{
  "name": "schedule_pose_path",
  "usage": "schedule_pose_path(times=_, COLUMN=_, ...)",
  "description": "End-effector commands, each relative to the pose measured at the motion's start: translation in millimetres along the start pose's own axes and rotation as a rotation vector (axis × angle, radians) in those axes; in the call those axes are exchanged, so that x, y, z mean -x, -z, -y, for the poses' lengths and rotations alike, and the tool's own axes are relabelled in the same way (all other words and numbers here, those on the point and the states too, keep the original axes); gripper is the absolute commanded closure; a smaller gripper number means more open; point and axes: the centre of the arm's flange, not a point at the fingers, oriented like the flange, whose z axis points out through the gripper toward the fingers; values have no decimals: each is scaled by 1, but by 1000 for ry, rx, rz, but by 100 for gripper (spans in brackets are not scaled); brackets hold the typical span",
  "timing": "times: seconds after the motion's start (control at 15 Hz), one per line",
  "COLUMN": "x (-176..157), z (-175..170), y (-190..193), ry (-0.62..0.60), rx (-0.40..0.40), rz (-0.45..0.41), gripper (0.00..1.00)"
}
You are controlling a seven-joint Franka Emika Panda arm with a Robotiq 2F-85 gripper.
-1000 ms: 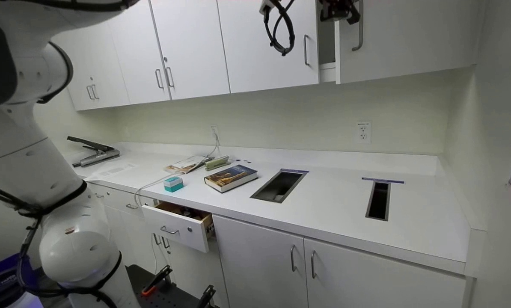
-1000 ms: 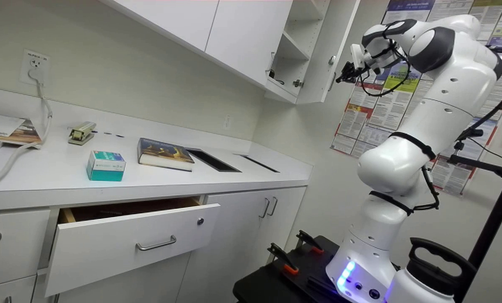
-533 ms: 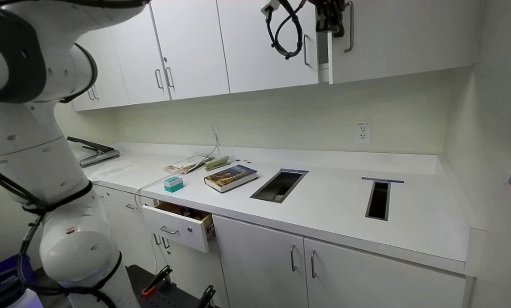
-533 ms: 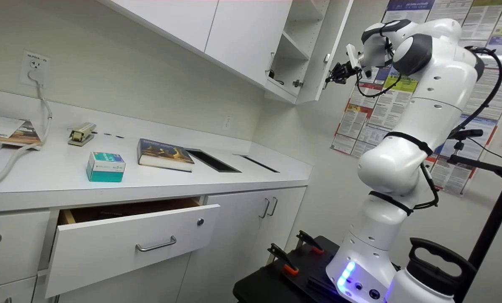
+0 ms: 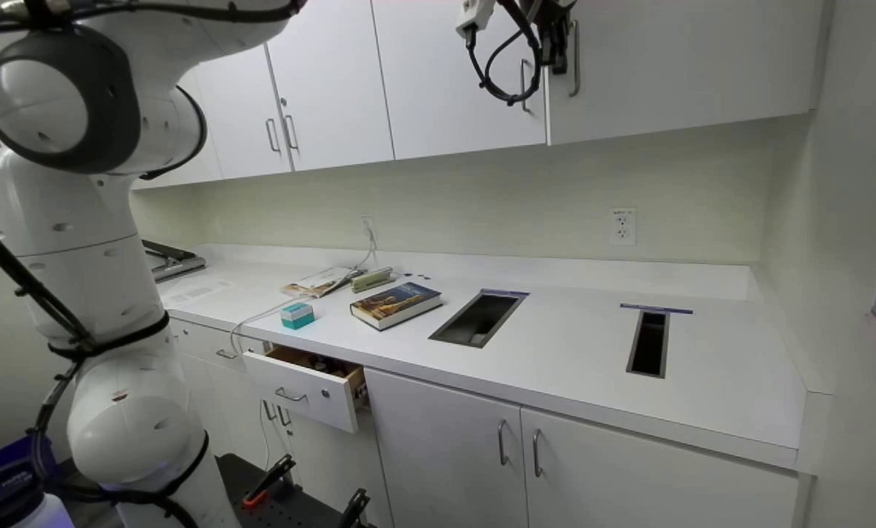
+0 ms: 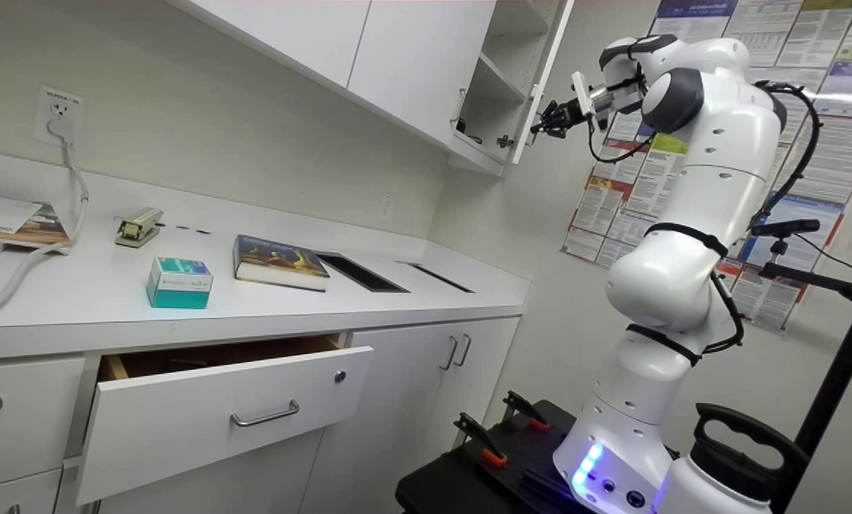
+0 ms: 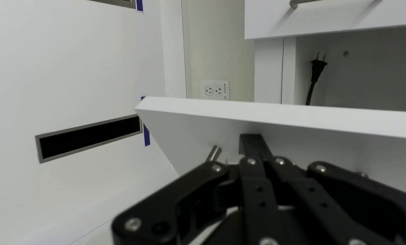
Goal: Close the right top cabinet door
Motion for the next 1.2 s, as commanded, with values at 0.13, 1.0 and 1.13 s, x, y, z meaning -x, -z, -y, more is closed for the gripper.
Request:
schedule_pose_path(times=0.13, x=15, z=40, y=-70, ry=166, rx=-40, rz=-10, gripper=100)
schedule_pose_path(times=1.0, x=58, z=90, y=-163, ry=491, rx=-92, rz=-102, gripper=100)
schedule_pose_path(times=1.13, x=63, z=78, y=-142, ry=484, rx=-42, rz=-132, gripper=100)
